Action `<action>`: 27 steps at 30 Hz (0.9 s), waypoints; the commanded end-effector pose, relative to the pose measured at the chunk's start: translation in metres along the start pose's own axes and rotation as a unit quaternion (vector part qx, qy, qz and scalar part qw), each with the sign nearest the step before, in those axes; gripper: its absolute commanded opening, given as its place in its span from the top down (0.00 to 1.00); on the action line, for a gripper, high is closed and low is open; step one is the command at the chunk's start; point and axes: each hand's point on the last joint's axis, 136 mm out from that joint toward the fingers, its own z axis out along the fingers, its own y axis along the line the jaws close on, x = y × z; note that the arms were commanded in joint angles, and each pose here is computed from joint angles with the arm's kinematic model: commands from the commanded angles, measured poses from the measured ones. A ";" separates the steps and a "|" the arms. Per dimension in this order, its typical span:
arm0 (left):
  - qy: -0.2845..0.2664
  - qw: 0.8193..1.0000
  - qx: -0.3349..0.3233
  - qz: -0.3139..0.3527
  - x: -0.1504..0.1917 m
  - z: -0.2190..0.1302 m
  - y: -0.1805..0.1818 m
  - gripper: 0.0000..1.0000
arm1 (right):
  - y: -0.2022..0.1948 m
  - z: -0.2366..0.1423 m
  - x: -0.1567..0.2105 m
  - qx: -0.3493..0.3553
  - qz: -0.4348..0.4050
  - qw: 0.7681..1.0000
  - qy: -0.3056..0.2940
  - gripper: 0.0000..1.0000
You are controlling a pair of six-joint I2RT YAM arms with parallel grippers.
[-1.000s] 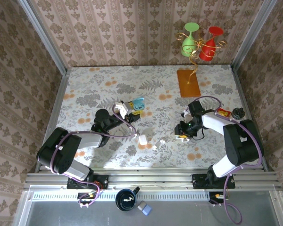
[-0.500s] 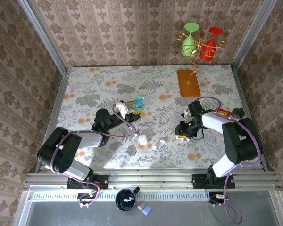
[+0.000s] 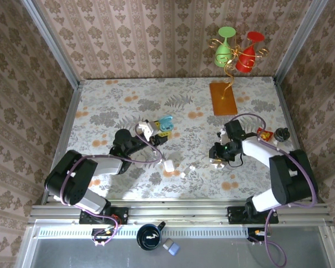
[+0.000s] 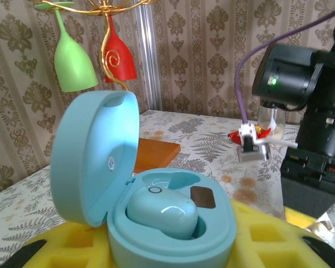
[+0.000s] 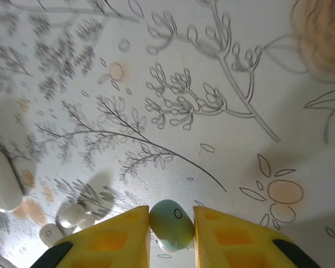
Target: Insert the wireless bluetooth earbuds into the charging case
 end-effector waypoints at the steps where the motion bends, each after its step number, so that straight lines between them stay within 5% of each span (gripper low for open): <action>1: -0.009 1.000 0.003 0.016 -0.006 0.010 0.002 0.82 | 0.007 -0.018 -0.013 0.007 -0.007 0.998 -0.054 0.75; 17: 0.021 0.999 0.038 0.007 0.023 0.039 -0.022 0.82 | 0.105 -0.100 -0.043 -0.042 -0.111 0.981 -0.154 0.76; 27: 0.020 0.998 0.058 -0.004 0.021 0.049 -0.034 0.82 | 0.163 -0.109 -0.051 -0.064 -0.185 0.967 -0.162 0.76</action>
